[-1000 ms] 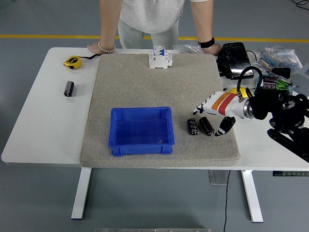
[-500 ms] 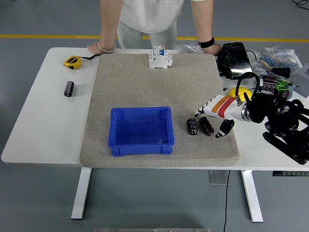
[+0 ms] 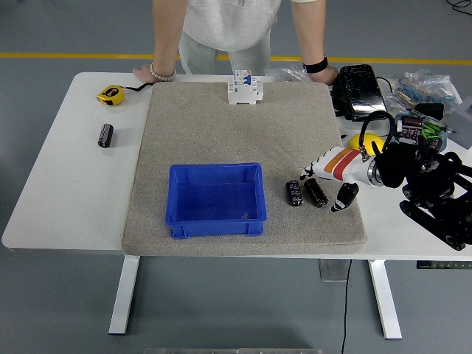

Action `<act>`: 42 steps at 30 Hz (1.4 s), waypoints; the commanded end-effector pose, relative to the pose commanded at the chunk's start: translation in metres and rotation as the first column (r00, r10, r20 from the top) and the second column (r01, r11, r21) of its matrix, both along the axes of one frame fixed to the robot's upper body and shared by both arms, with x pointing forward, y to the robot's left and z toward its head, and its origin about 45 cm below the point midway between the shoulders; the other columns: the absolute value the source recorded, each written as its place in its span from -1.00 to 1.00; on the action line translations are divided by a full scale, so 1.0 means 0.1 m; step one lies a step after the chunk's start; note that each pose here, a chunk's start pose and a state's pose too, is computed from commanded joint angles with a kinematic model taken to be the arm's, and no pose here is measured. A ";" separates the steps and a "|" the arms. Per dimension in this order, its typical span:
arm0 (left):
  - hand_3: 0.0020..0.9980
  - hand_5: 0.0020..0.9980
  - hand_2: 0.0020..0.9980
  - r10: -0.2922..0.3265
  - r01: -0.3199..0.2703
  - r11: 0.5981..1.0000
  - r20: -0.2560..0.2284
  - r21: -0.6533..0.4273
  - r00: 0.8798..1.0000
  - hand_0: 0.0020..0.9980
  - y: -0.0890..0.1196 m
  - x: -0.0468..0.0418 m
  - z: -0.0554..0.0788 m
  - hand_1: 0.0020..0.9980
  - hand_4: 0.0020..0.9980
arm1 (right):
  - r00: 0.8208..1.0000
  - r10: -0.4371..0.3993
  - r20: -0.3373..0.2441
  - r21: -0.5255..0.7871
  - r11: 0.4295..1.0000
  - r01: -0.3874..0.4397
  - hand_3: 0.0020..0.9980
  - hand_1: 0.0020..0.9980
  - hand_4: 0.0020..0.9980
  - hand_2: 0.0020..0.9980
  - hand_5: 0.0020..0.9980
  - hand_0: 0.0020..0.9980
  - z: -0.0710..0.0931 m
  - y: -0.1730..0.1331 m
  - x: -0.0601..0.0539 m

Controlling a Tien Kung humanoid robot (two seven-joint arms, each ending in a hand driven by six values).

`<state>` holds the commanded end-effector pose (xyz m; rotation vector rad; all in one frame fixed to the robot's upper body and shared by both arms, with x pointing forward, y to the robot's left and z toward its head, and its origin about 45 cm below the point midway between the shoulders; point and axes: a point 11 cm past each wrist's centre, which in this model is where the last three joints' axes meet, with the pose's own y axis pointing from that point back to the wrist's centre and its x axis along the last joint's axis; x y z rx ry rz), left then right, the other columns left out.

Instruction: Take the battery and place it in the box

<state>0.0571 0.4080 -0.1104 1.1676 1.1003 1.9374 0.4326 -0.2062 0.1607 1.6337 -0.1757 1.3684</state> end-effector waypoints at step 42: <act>0.48 0.01 0.60 -0.017 0.017 1.000 -0.006 0.003 1.000 0.48 0.01 0.009 0.00 0.44 0.51 | 0.988 -0.152 -0.035 -0.011 0.988 0.152 0.18 0.15 1.00 0.17 -0.38 0.14 -0.12 0.06 0.05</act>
